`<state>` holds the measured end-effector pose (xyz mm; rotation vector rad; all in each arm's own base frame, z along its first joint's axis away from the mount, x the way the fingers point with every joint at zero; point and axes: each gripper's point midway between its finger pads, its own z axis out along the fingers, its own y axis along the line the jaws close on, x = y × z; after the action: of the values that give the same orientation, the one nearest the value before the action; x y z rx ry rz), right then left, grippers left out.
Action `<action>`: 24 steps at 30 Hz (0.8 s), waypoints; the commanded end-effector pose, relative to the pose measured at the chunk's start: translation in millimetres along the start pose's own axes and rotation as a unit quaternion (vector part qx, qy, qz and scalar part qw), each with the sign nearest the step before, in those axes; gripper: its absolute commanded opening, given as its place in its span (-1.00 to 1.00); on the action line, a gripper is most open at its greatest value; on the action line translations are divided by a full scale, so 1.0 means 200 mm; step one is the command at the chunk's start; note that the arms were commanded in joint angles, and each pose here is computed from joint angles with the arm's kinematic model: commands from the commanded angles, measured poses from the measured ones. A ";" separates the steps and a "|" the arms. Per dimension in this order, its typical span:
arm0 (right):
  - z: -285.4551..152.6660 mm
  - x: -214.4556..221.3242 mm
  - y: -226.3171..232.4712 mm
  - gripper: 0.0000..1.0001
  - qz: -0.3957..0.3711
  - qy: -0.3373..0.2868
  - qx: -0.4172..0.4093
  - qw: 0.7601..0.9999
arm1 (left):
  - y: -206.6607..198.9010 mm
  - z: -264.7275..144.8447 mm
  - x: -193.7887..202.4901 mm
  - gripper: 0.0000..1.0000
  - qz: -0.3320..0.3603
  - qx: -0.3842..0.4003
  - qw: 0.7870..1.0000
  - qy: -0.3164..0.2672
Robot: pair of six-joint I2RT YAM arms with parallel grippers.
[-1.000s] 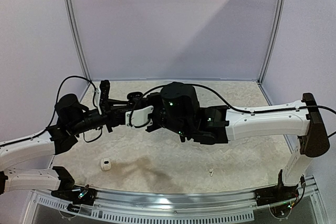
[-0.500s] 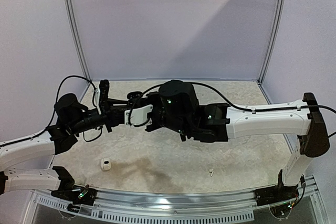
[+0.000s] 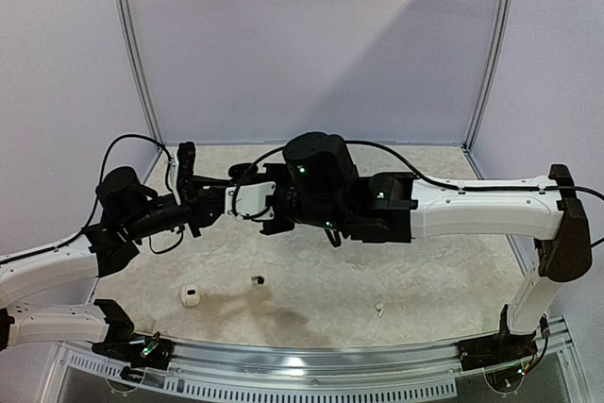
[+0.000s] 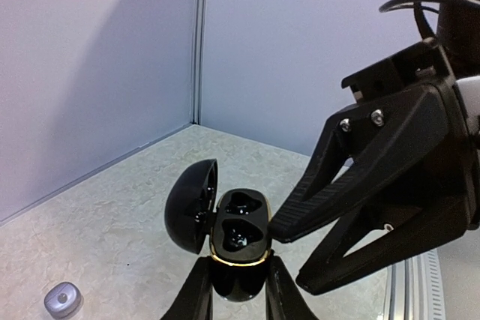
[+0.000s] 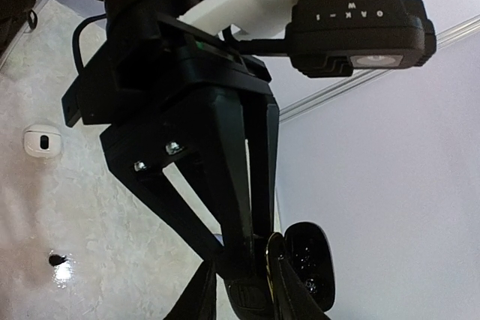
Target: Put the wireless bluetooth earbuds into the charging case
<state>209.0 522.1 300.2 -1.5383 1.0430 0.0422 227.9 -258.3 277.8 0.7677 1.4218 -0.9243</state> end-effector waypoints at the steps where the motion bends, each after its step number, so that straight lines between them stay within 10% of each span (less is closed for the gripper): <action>1: -0.09 -0.11 -0.17 -0.40 0.084 -0.043 0.005 0.996 | 0.04 -0.01 -0.05 -1.00 0.002 -0.027 1.000 -0.009; 16: -0.39 0.04 -0.46 0.52 0.464 -0.135 -0.079 0.872 | 0.04 -0.05 -0.04 -1.00 -0.033 -0.029 0.999 -0.015; 24: -0.44 0.02 -0.30 0.47 0.500 -0.186 -0.141 0.834 | -0.18 0.00 -0.25 -1.00 -0.085 0.140 0.983 -0.080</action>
<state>232.5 432.7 357.2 -0.9934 1.5074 0.9890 223.0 -261.8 296.5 0.6954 1.3940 -1.1028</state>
